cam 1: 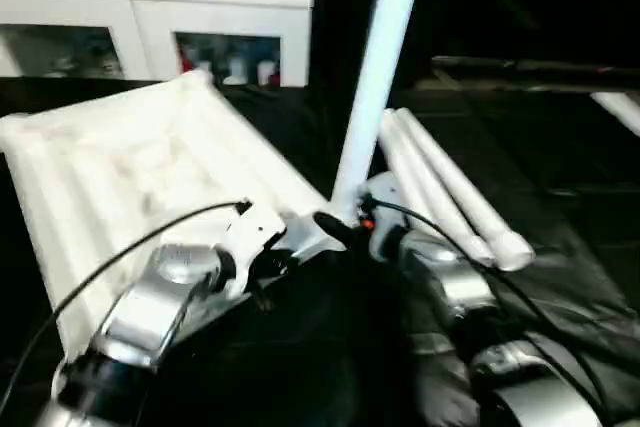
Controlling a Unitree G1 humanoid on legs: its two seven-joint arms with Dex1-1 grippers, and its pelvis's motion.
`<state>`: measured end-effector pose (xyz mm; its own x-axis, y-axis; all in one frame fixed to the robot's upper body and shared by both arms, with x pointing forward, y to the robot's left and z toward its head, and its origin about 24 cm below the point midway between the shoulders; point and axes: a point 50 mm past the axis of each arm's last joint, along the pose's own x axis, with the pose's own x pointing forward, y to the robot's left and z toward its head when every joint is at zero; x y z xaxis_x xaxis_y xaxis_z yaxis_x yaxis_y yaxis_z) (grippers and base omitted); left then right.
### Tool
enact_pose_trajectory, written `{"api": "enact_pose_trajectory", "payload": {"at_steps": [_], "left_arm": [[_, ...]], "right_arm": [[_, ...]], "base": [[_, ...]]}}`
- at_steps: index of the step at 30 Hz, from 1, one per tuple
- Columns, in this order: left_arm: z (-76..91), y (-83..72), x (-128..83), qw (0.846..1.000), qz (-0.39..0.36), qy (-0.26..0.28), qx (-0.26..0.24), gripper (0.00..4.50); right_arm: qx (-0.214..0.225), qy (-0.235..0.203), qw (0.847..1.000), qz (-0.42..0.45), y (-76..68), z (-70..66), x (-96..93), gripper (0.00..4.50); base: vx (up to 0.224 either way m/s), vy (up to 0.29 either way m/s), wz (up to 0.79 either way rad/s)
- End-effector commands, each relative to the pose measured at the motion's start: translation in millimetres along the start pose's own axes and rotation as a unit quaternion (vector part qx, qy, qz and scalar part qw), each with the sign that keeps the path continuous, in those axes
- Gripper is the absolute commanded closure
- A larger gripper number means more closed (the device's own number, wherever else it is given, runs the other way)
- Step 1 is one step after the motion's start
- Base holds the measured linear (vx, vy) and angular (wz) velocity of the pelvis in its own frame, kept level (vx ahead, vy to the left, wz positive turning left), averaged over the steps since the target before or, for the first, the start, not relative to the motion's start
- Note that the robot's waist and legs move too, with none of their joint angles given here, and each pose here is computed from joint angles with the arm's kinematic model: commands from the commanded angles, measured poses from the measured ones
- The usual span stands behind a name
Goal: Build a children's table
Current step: Rotate leg to tighten
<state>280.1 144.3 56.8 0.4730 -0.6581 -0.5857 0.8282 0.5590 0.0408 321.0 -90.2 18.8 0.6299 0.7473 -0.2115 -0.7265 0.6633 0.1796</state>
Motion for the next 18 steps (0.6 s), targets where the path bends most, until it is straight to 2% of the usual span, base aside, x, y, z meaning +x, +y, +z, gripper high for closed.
{"api": "enact_pose_trajectory", "payload": {"at_steps": [1, 8, 11, 18], "left_arm": [[4.6, 2.1, 2, 1.000, -0.014, 0.001, 0.023, 4.50], [1.5, 4.2, 2, 0.997, -0.056, 0.013, 0.053, 4.50], [-1.1, 7.0, 1, 0.995, -0.073, 0.019, 0.065, 4.50], [-4.4, 10.4, -1, 0.992, -0.096, 0.027, 0.079, 4.50]], "right_arm": [[0.035, 0.052, 0.998, 0.020, 2.3, -27.6, -12.5, 0.56], [0.015, 0.032, 0.998, 0.051, -3.9, -17.1, -32.2, 0.06], [-0.001, 0.024, 0.997, 0.076, -4.8, -8.4, -43.3, 0.06], [-0.022, 0.022, 0.995, 0.099, -7.9, 4.0, -56.5, 0.06]], "base": [[0.000, 0.000, 0.00], [0.000, 0.000, 0.00], [0.000, 0.000, 0.00], [0.000, 0.000, 0.00]]}}
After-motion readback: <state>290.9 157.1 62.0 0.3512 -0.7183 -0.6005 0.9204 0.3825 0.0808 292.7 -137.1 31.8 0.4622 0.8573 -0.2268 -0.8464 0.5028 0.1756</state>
